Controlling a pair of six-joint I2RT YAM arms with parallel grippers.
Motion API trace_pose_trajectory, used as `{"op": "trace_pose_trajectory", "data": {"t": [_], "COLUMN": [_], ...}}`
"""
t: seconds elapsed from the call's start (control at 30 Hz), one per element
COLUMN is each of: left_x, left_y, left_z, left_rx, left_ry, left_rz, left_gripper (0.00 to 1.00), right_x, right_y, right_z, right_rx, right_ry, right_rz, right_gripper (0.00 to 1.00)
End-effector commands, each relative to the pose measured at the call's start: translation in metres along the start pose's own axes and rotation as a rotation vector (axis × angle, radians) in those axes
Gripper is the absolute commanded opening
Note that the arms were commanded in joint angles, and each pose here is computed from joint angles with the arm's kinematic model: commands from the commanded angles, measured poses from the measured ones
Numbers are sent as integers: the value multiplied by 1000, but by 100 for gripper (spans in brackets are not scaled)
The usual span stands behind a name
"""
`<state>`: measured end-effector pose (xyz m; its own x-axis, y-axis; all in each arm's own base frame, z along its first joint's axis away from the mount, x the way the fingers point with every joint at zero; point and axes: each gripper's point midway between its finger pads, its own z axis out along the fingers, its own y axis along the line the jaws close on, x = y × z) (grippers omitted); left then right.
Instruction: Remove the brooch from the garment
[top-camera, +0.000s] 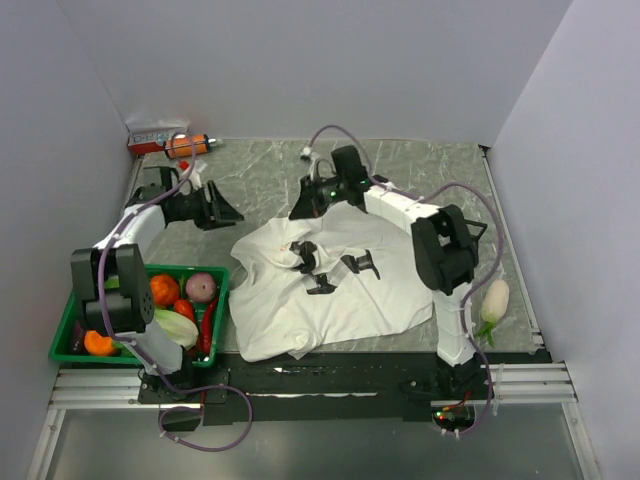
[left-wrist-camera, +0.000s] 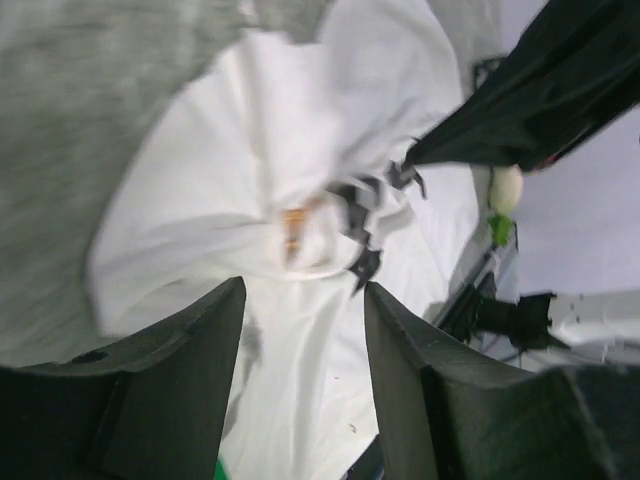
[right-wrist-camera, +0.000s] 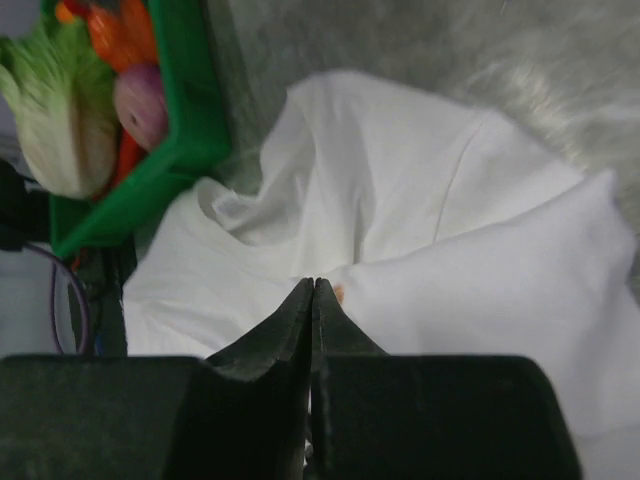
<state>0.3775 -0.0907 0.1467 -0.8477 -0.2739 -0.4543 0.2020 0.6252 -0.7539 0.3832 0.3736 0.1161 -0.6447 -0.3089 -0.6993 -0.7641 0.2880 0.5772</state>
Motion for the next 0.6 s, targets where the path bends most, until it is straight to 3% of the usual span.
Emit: {"op": "trace_pose_trajectory", "data": {"t": [0.0, 0.13, 0.23, 0.47, 0.57], "left_x": [-12, -7, -6, 17, 26], "left_y": [-48, -75, -63, -17, -5], "left_z": [22, 50, 66, 77, 87], "left_rx": [187, 274, 244, 141, 145], "left_ry": [10, 32, 64, 149, 178], "left_rz": [192, 266, 233, 86, 23], "left_gripper": [57, 58, 57, 55, 55], "right_x": [-61, -66, -62, -11, 15], "right_y": [29, 30, 27, 8, -2], "right_z": [-23, -23, -18, -3, -2], "right_rx": [-31, -24, -40, -72, 3], "right_ry": [-226, -272, -239, 4, 105], "right_rz": [-28, -23, -89, -189, -227], "right_gripper": [3, 3, 8, 42, 46]}}
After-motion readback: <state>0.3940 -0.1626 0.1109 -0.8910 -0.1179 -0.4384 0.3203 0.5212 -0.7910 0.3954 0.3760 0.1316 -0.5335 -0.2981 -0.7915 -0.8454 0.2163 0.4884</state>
